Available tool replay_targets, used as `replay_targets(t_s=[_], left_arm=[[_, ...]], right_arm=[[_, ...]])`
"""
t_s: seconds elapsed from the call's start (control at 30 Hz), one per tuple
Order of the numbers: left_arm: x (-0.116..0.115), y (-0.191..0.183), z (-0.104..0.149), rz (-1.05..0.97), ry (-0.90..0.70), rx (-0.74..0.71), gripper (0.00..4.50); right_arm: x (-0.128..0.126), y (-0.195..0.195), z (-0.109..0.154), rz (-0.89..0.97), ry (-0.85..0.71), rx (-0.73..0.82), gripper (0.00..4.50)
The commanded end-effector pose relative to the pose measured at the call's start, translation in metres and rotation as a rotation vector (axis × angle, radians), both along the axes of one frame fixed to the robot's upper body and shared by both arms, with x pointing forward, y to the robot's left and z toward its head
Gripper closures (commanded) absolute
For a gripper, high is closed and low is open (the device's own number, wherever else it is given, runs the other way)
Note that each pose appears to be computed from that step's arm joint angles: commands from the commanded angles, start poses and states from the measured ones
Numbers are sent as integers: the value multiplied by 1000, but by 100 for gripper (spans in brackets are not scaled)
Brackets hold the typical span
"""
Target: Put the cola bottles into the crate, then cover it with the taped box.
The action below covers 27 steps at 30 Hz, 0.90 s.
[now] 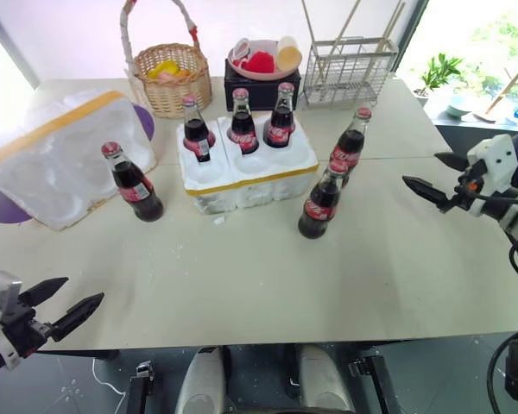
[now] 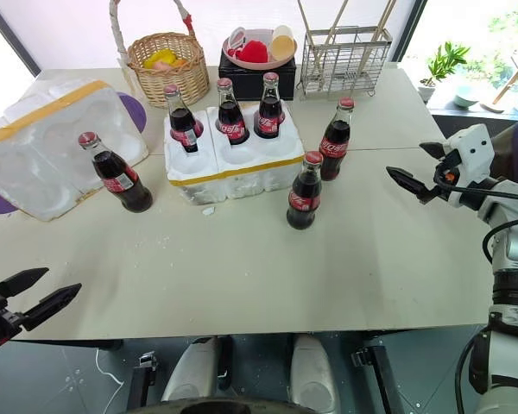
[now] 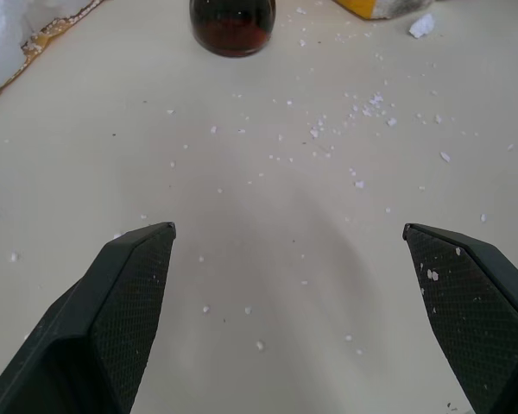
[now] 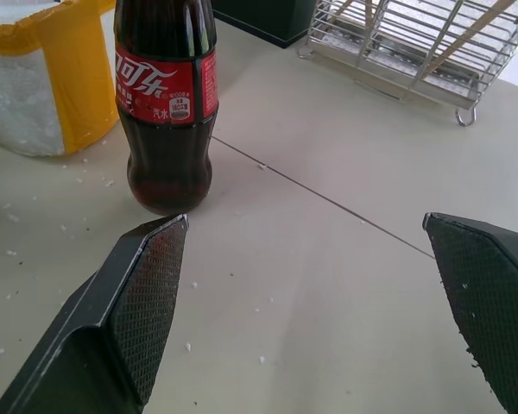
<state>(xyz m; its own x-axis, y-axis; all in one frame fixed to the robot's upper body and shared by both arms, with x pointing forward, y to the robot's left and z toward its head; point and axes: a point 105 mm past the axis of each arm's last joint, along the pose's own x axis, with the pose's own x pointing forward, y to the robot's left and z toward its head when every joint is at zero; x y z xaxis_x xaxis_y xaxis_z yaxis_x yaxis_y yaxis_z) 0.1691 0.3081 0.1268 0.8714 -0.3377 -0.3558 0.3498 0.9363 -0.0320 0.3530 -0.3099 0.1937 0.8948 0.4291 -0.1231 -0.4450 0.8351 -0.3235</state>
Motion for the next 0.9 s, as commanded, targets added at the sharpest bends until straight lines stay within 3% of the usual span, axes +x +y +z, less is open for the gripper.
replay_targets(t_s=[0.03, 0.37, 0.5, 0.57, 0.67, 0.9], left_arm=[[6, 2, 7, -3, -47, 21, 8], [27, 11, 21, 46, -140, -24, 8], [40, 7, 32, 30, -201, -53, 8], [52, 2, 42, 25, -254, -94, 8], [80, -9, 56, 11, -336, -148, 8], [117, -19, 60, -34, -372, -124, 8]], right_arm=[[-2, -1, 15, 0, -50, -16, 0], [-2, 1, 26, 9, -55, 3, 0], [-4, 5, 47, 33, -62, 42, 0], [-5, 12, 69, 59, -82, 68, 0], [-24, 43, 112, 220, -82, 87, 0], [-85, 97, 137, 562, 32, 77, 0]])
